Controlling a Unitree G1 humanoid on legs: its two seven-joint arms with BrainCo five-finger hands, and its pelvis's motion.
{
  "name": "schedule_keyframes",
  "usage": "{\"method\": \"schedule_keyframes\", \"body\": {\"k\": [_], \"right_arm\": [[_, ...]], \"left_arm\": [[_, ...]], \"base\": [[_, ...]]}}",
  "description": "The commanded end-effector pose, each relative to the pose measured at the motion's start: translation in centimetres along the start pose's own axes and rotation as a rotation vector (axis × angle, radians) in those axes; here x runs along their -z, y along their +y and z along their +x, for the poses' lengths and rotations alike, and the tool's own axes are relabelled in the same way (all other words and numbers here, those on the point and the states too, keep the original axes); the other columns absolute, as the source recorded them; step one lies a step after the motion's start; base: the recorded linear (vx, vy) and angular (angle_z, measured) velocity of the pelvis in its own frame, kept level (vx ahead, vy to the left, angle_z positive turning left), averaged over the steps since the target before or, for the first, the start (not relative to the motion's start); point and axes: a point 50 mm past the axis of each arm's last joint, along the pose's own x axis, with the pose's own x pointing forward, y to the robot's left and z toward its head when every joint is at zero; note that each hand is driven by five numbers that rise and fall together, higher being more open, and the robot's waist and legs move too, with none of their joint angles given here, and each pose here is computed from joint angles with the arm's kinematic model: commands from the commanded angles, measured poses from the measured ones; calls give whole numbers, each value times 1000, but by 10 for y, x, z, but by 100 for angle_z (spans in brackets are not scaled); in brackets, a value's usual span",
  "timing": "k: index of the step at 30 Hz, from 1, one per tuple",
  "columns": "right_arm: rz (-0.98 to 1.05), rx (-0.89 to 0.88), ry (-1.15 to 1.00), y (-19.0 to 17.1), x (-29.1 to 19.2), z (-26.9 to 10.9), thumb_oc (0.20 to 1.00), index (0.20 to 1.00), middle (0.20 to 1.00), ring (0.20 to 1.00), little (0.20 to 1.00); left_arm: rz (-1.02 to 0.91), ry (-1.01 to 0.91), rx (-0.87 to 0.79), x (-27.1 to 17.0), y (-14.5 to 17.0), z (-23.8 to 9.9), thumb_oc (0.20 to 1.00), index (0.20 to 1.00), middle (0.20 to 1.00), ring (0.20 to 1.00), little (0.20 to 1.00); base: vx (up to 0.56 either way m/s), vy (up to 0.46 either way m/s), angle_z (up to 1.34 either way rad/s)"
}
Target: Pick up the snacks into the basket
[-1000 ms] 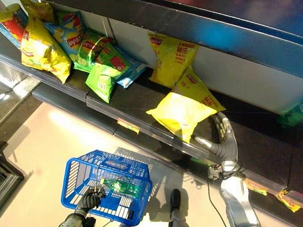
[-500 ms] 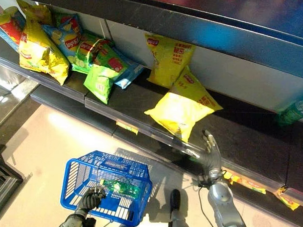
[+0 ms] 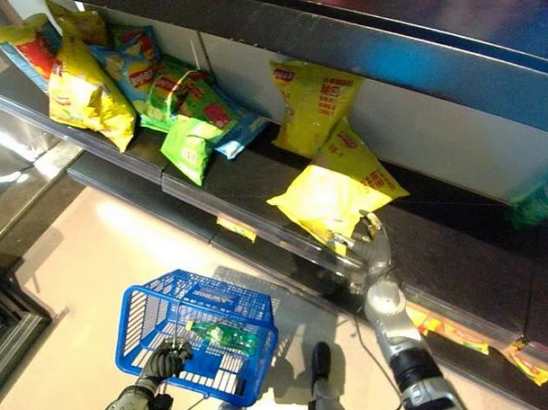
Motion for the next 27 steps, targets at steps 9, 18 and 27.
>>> {"method": "schedule_keyframes", "body": {"k": [9, 18, 27], "right_arm": [[94, -103, -115, 28, -48, 27, 1000, 1000, 1000, 1000, 1000], [175, -173, -120, 56, -61, 32, 1000, 1000, 1000, 1000, 1000], [209, -240, -143, 73, -63, 23, 1000, 1000, 1000, 1000, 1000]], "left_arm": [[46, -108, -7, -14, 23, -7, 200, 200, 200, 200, 200], [50, -123, 5, -20, 22, -4, 200, 200, 200, 200, 200], [41, -126, -3, -22, 20, -1, 200, 200, 200, 200, 200]], "base": [[0, -1, 0], [-2, -2, 1], [0, 0, 0]]}}
